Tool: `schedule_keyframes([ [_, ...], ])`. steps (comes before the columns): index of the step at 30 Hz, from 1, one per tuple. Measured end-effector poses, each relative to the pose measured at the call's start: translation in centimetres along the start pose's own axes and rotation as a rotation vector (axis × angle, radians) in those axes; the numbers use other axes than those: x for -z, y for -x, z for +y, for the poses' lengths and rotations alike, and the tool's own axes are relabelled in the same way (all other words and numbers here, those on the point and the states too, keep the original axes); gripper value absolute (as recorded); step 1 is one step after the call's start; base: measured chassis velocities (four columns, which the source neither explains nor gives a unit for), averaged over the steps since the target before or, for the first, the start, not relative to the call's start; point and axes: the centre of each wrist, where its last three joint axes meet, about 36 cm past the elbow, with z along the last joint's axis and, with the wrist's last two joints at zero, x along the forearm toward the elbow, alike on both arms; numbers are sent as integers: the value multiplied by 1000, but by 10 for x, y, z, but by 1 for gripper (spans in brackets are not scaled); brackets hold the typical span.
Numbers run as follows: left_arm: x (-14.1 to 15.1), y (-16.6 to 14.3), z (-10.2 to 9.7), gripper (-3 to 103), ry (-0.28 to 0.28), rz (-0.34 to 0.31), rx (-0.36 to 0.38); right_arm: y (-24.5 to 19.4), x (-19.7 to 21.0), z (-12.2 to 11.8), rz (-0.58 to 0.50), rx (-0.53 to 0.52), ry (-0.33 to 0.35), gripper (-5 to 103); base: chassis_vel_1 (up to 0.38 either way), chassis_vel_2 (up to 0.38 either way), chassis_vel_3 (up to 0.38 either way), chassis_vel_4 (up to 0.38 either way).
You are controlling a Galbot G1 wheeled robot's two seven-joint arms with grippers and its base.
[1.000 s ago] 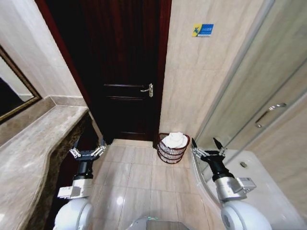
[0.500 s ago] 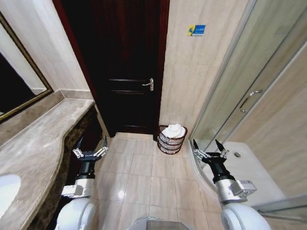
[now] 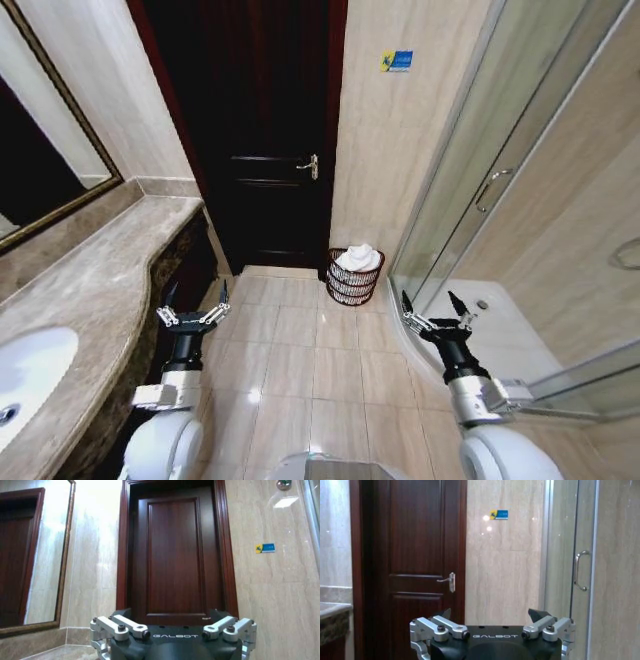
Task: Discard the used towel into the hamper.
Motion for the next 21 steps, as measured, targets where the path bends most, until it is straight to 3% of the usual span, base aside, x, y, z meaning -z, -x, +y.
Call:
schedule_keyframes([
  [12,3,10,-18,100,-49,36,-33,-2,-2,2,-11,-63,-4,100,-12,11,13,-6],
  [21,-4,11,-28,100,-37,47,2,0,-7,5,-40,-107,-40,100,0,0,0,0],
])
